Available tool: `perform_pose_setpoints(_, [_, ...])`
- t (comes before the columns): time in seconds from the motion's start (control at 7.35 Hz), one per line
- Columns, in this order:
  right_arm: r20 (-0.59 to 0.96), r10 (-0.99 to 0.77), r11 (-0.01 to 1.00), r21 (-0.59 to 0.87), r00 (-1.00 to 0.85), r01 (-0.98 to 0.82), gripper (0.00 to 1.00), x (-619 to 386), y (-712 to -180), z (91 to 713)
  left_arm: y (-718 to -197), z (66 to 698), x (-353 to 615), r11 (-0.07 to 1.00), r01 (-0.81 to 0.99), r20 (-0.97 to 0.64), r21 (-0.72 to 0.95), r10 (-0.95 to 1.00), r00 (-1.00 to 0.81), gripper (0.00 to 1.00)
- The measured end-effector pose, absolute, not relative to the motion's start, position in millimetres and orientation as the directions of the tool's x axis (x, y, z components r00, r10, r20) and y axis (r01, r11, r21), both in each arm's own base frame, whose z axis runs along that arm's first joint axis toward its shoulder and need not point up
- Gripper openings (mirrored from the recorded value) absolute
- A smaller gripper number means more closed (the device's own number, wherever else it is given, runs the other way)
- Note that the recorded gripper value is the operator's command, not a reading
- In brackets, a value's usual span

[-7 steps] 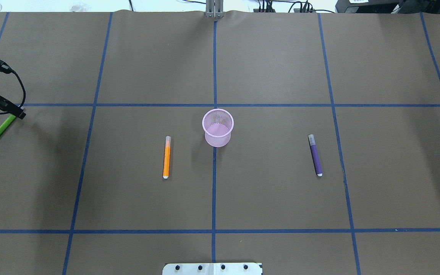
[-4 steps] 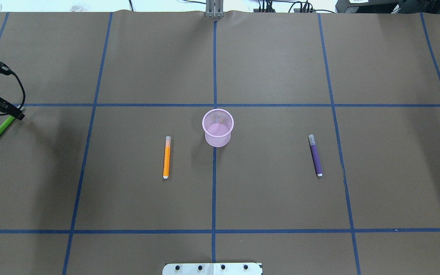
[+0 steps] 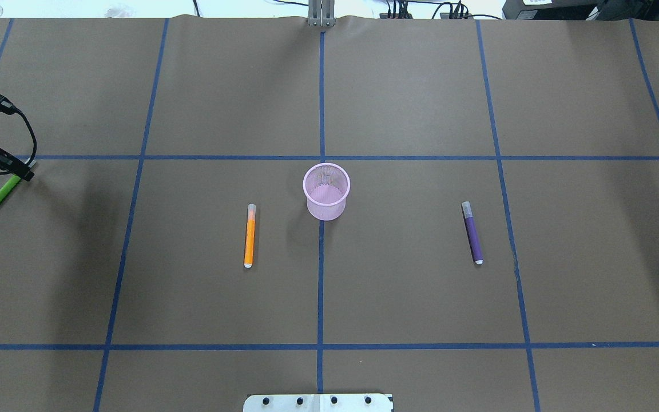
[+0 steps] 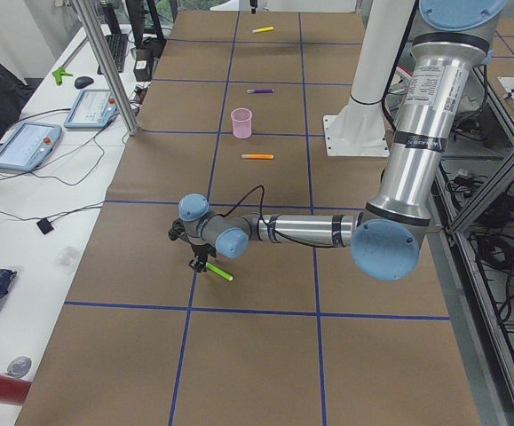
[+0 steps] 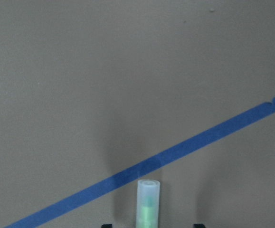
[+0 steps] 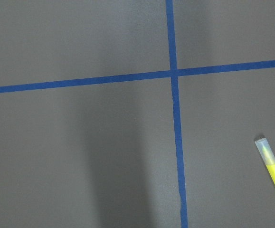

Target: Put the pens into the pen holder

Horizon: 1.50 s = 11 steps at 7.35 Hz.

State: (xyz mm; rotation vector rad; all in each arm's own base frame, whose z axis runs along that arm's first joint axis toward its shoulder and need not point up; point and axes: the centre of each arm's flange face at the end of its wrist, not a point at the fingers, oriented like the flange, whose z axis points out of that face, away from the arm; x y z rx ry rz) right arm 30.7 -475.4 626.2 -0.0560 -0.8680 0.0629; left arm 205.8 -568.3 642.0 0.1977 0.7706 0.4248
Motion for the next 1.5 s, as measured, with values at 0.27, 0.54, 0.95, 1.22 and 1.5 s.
perform_pose_setpoints(0.27, [0.760, 0.080, 0.996, -0.078, 0.645, -0.031, 1.00, 30, -477, 628, -567, 643, 208, 0.897, -0.302, -0.631, 0.323, 0.442, 0.637, 0.64])
perform_pose_setpoints(0.54, [0.760, 0.080, 0.996, -0.078, 0.645, -0.032, 1.00, 30, -478, 627, -565, 646, 208, 0.897, -0.305, -0.631, 0.320, 0.442, 0.638, 0.64])
perform_pose_setpoints(0.95, [0.760, 0.083, 0.996, -0.081, 0.645, -0.034, 1.00, 30, -478, 627, -564, 650, 209, 0.897, -0.308, -0.631, 0.316, 0.441, 0.638, 0.43])
perform_pose_setpoints(1.22, [0.760, 0.085, 0.996, -0.082, 0.644, -0.035, 1.00, 30, -478, 627, -563, 652, 209, 0.898, -0.308, -0.632, 0.315, 0.441, 0.637, 0.00])
perform_pose_setpoints(1.5, [0.761, 0.085, 0.996, -0.082, 0.644, -0.035, 1.00, 30, -478, 627, -562, 653, 208, 0.900, -0.305, -0.634, 0.310, 0.435, 0.639, 0.00])
